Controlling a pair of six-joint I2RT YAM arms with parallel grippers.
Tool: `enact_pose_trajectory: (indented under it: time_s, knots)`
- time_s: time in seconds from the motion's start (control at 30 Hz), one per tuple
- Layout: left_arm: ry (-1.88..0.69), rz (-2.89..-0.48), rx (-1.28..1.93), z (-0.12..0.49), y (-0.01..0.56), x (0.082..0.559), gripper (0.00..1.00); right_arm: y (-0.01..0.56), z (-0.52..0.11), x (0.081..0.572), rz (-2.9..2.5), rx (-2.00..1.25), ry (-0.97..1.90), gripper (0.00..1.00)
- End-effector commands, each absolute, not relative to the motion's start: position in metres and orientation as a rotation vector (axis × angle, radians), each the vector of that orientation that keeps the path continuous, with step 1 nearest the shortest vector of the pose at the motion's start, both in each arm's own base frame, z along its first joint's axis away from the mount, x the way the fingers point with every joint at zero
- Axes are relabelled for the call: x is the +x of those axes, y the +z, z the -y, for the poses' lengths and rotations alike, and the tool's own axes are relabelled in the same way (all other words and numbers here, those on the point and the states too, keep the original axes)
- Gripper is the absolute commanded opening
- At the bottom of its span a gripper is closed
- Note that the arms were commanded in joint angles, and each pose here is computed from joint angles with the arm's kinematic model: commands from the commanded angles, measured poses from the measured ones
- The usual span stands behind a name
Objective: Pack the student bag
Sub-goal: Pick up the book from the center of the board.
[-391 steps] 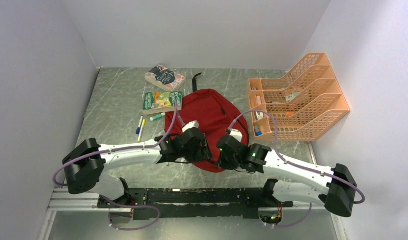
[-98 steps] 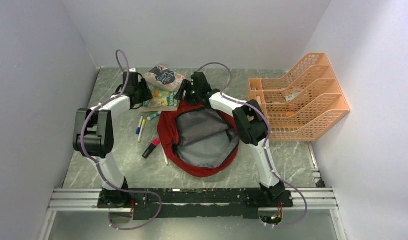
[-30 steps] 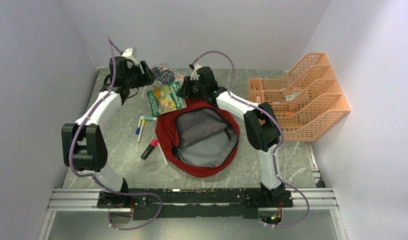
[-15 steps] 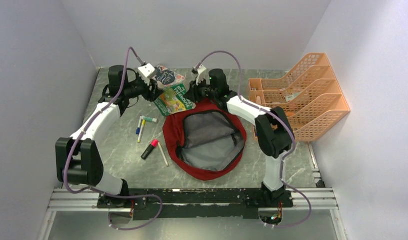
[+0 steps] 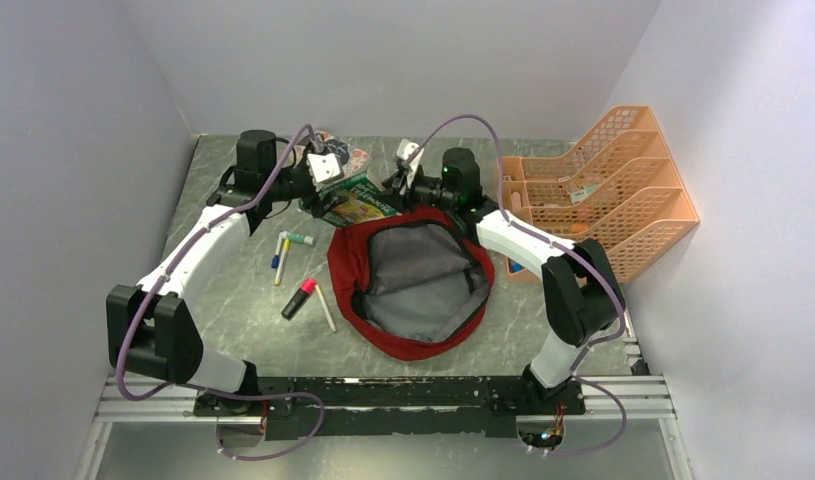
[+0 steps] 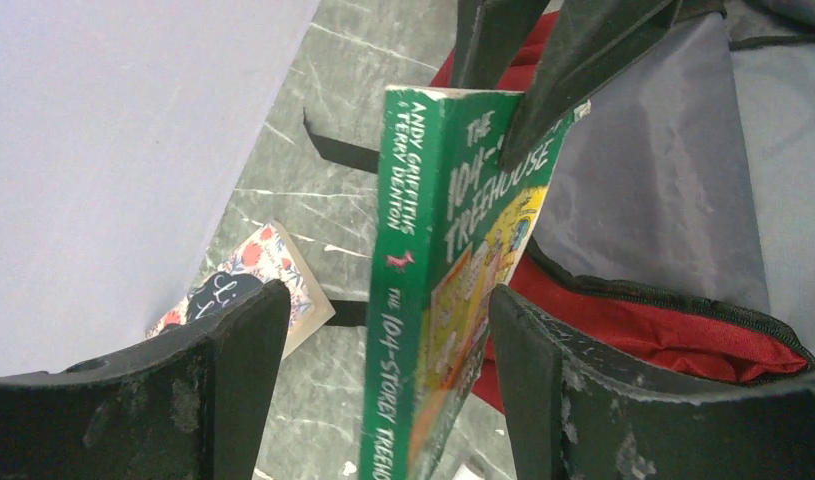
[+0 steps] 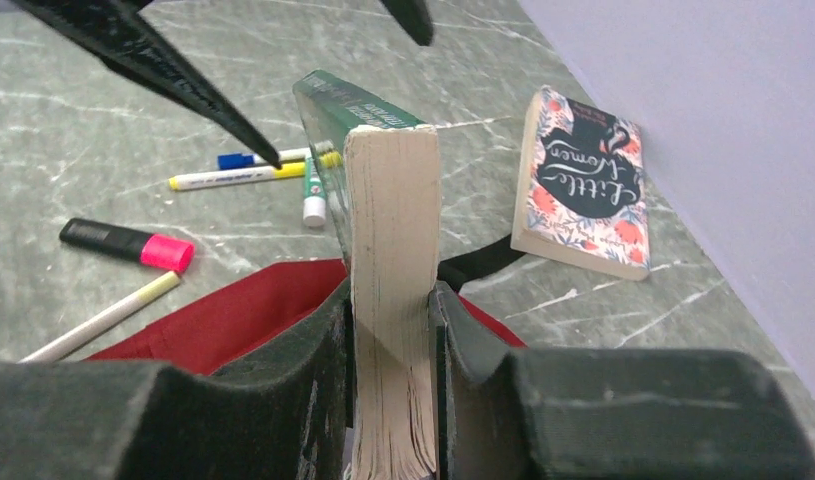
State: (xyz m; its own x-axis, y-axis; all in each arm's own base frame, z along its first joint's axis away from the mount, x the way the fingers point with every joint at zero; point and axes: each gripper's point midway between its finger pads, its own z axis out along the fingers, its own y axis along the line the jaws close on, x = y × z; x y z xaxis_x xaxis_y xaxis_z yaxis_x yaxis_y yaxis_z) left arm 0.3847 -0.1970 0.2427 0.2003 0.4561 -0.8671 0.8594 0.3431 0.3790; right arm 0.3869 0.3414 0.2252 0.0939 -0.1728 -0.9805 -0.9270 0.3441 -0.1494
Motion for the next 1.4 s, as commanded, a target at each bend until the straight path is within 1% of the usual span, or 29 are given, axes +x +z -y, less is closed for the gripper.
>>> enact_pose_trajectory:
  time_s: [0.0,0.17,0.33,0.4,0.5,0.67,0.7,0.73,0.77,0.8,0.83,0.87,0.9,0.93,1.0,1.07,1.37]
  knots:
    - [-0.444,-1.374,1.349,0.205,0.241,0.378,0.78,0.273,-0.343,0.371,-1.111,-1.153,0.76,0.0]
    - [-0.53,-1.356,1.391,0.218,0.235,0.365,0.74,0.286,-0.334,0.361,-1.021,-1.134,0.778,0.0]
    - [-0.634,-1.339,1.442,0.234,0.227,0.347,0.7,0.299,-0.329,0.362,-0.987,-1.112,0.768,0.0]
    - [-0.67,-1.344,1.463,0.241,0.223,0.341,0.66,0.3,-0.329,0.362,-0.98,-1.117,0.765,0.0]
    - [-0.687,-1.351,1.489,0.247,0.218,0.337,0.5,0.301,-0.328,0.36,-0.967,-1.127,0.764,0.0]
    - [-0.67,-1.341,1.507,0.251,0.225,0.338,0.1,0.295,-0.326,0.353,-0.986,-1.198,0.762,0.0]
    - [-0.663,-1.326,1.507,0.252,0.229,0.338,0.06,0.293,-0.325,0.349,-0.994,-1.233,0.769,0.0]
    - [-0.657,-1.314,1.505,0.252,0.233,0.338,0.05,0.288,-0.324,0.345,-1.01,-1.273,0.777,0.0]
    - [-0.648,-1.296,1.504,0.252,0.238,0.337,0.05,0.286,-0.323,0.342,-1.009,-1.316,0.768,0.05]
    - [-0.641,-1.278,1.506,0.252,0.242,0.335,0.05,0.282,-0.322,0.337,-1.024,-1.352,0.783,0.17]
    - [-0.638,-1.255,1.51,0.252,0.245,0.333,0.05,0.278,-0.321,0.334,-1.047,-1.372,0.787,0.38]
    - [-0.637,-1.234,1.513,0.252,0.249,0.33,0.05,0.275,-0.318,0.332,-1.069,-1.38,0.787,0.51]
    - [-0.644,-1.215,1.518,0.253,0.252,0.327,0.05,0.273,-0.316,0.329,-1.077,-1.389,0.781,0.59]
    - [-0.655,-1.193,1.526,0.254,0.255,0.324,0.05,0.272,-0.314,0.327,-1.071,-1.396,0.768,0.63]
    - [-0.677,-1.154,1.546,0.257,0.261,0.317,0.05,0.274,-0.311,0.325,-1.069,-1.387,0.747,0.67]
    - [-0.693,-1.126,1.566,0.261,0.265,0.311,0.05,0.274,-0.31,0.326,-1.084,-1.383,0.744,0.68]
    - [-0.688,-1.077,1.604,0.266,0.272,0.3,0.05,0.259,-0.312,0.319,-1.15,-1.456,0.815,0.62]
